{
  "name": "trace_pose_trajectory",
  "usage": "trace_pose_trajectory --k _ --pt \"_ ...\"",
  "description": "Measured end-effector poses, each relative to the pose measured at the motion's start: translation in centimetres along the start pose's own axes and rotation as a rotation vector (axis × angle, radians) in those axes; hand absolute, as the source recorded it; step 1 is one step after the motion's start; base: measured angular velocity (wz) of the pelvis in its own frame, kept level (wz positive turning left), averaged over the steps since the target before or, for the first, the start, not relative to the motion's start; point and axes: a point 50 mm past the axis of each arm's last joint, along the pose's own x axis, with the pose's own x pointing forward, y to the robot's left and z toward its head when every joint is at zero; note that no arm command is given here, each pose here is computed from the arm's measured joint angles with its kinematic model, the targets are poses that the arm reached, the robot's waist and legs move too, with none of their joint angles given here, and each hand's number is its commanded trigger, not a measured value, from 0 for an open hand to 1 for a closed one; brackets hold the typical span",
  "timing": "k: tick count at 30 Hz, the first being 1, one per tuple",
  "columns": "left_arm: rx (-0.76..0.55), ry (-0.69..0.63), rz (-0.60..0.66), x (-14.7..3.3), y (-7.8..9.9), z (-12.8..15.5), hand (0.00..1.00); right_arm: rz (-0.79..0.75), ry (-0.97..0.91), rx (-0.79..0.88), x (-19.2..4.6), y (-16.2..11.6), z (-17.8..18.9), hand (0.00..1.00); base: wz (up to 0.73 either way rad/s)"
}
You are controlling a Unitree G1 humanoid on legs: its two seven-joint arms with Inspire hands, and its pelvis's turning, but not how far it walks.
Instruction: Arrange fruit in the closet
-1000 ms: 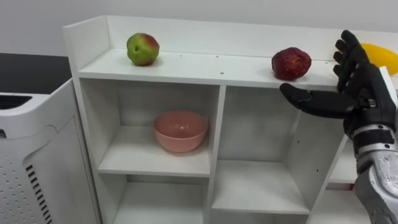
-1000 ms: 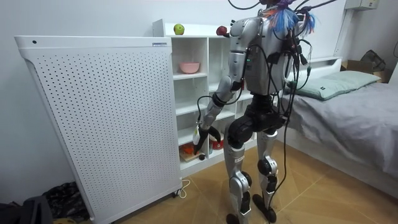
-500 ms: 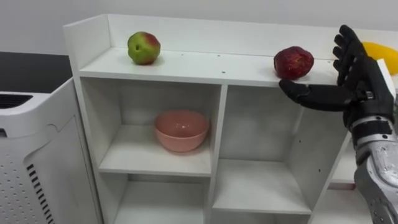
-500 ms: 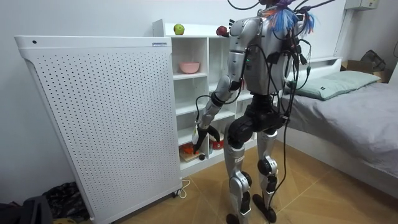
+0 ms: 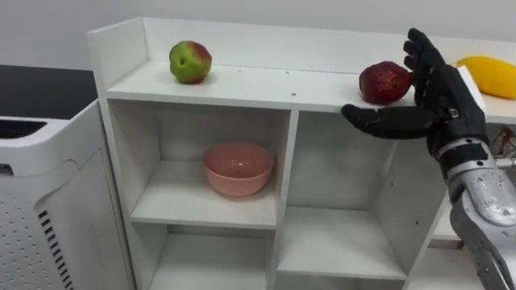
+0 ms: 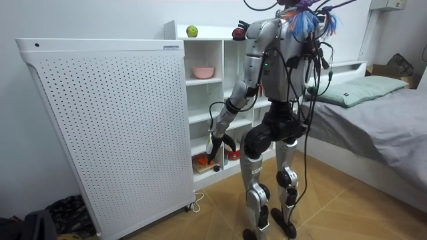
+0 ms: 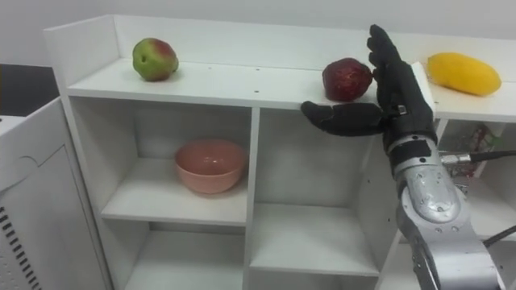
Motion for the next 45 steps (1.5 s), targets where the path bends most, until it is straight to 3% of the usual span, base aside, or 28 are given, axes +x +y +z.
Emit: trace_pose_trajectory --k 7,15,26,32,40,45 --pt "-0.001 0.001 -0.012 0.1 0.2 0.5 0.00 0.063 0.020 -0.060 0.1 0.0 -0.3 1.00 0.00" --pt "-0.033 -0.021 -0.006 0.1 0.7 1.2 0.00 0.009 0.040 -0.063 1.7 -0.7 -0.1 1.00 0.00" --pt "-0.078 -0.011 -0.001 0.0 1.5 0.9 0.00 0.027 -0.003 -0.067 2.0 -0.2 1.3 1.00 0.02" --pt "-0.088 -0.030 0.012 0.0 2.0 1.6 0.00 0.080 -0.063 -0.048 0.7 0.8 2.3 1.00 -0.04" --pt "-0.102 -0.028 -0.003 0.1 1.3 1.5 0.00 0.140 -0.092 -0.004 -0.8 2.3 2.6 1.00 -0.02" --pt "-0.137 -0.016 0.018 0.2 0.9 0.6 0.00 0.214 -0.091 0.033 -3.4 3.2 1.9 1.00 -0.10"
